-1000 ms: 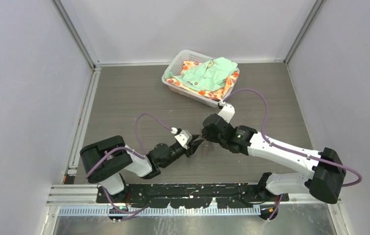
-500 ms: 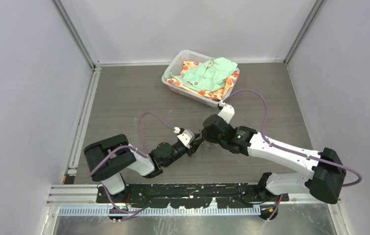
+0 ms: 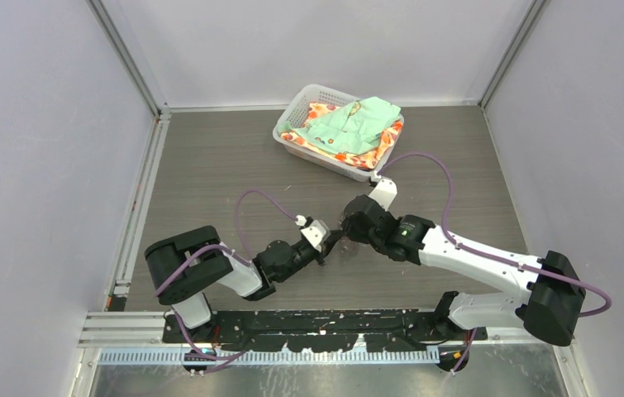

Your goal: Remove the keys from the keyring

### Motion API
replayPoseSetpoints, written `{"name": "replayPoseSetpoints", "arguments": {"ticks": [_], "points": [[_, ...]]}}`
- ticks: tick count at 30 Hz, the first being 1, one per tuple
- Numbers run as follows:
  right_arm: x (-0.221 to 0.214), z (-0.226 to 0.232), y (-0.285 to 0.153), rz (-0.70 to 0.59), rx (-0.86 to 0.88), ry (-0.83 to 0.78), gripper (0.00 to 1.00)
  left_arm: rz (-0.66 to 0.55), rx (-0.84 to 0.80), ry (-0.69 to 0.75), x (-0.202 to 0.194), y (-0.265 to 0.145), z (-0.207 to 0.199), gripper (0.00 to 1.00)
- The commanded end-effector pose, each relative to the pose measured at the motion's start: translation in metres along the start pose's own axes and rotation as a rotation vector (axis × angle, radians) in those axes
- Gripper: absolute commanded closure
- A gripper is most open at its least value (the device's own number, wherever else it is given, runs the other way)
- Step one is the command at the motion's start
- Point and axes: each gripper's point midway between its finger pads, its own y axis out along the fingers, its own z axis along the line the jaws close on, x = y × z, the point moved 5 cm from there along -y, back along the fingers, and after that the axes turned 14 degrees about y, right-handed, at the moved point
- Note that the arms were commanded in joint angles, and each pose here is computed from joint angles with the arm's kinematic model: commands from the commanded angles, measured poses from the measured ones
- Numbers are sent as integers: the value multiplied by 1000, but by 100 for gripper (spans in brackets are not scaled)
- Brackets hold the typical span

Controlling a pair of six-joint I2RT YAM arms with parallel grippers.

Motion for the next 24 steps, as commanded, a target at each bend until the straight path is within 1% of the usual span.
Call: {"name": "replayPoseSetpoints", "arguments": {"ticks": [1, 7, 10, 17, 19, 22, 24], "points": [[15, -2, 1, -82, -4, 14, 99, -71, -7, 23, 13, 0, 1, 100], [16, -26, 12, -108, -85, -16, 99, -74, -10, 27, 14, -4, 1, 100], [12, -36, 16, -102, -110, -28, 99, -74, -8, 27, 15, -5, 2, 100], [5, -26, 17, -42, -64, -26, 99, -59, -1, 0, 10, -5, 1, 100], [5, -23, 15, -32, -49, -21, 99, -49, 3, -18, 8, -6, 0, 95], [4, -19, 12, -18, -31, -9, 99, -38, 7, -36, 5, -8, 0, 86], [3, -18, 12, -8, -25, -2, 99, -33, 10, -44, 3, -9, 0, 83]]}}
